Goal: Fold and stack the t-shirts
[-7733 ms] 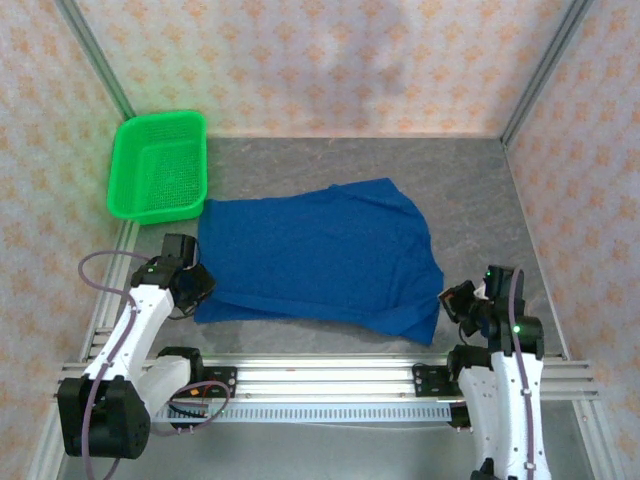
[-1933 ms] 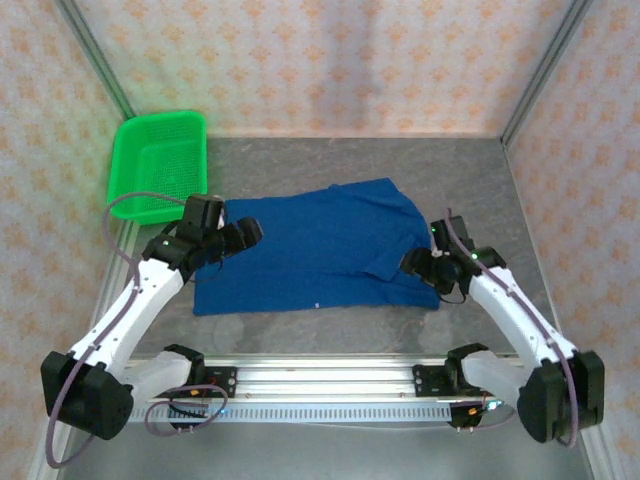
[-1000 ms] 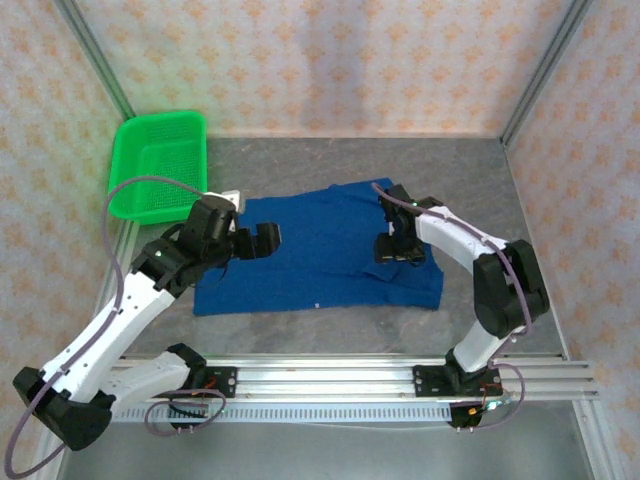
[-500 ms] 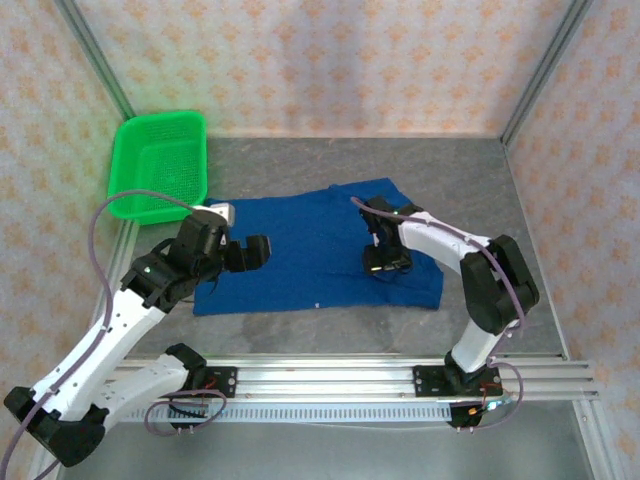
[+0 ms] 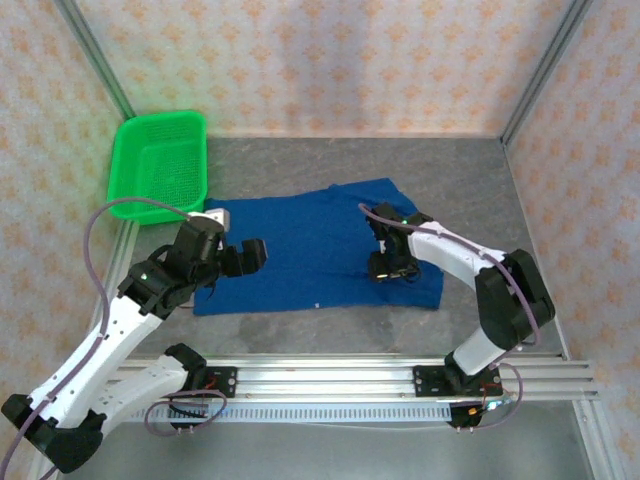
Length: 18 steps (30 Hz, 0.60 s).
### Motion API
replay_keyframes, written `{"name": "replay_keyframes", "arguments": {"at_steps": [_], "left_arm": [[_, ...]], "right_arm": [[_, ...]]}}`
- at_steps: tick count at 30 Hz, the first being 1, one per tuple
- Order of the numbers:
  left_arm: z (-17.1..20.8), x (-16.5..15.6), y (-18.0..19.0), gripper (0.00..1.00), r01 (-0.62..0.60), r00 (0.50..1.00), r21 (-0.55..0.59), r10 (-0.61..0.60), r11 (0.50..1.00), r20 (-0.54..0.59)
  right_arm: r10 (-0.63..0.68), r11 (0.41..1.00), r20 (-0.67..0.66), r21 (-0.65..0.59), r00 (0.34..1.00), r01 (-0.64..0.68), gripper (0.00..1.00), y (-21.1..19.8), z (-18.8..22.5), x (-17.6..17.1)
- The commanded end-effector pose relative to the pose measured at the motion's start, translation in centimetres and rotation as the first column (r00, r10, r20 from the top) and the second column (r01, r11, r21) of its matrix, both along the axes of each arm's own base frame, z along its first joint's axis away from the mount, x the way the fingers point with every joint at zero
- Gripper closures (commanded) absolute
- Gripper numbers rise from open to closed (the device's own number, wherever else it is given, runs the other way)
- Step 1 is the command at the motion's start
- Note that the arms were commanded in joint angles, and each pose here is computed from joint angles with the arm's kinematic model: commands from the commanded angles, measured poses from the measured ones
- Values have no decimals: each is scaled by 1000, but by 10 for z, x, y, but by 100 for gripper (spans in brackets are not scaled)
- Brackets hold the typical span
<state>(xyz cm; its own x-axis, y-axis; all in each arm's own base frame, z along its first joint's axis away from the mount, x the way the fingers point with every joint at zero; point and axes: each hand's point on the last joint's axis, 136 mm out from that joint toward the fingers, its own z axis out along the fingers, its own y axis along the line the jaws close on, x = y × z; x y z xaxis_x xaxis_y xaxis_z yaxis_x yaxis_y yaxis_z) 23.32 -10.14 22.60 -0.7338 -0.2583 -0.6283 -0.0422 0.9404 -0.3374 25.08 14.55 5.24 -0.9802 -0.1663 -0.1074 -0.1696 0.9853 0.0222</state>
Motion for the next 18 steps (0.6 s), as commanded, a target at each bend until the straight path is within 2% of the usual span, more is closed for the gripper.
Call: {"name": "replay_keyframes", "arguments": {"at_steps": [1,9,18], "left_arm": [[-3,-4,6,3,-22,1000,18,22,1000,-2],[-4,-7,9,3,-36,999,17,36,999,-1],[-7,-9,13,3,-48,999,29,48,998,-5]], "right_arm": [[-2,1000,-17,-31,1000,2,40,-3,-9,-3],[27,997,-34,-65,999,-30,41,-2,-16,4],[47,993,-8,-111,999,-48,53,-1,-14,23]]}}
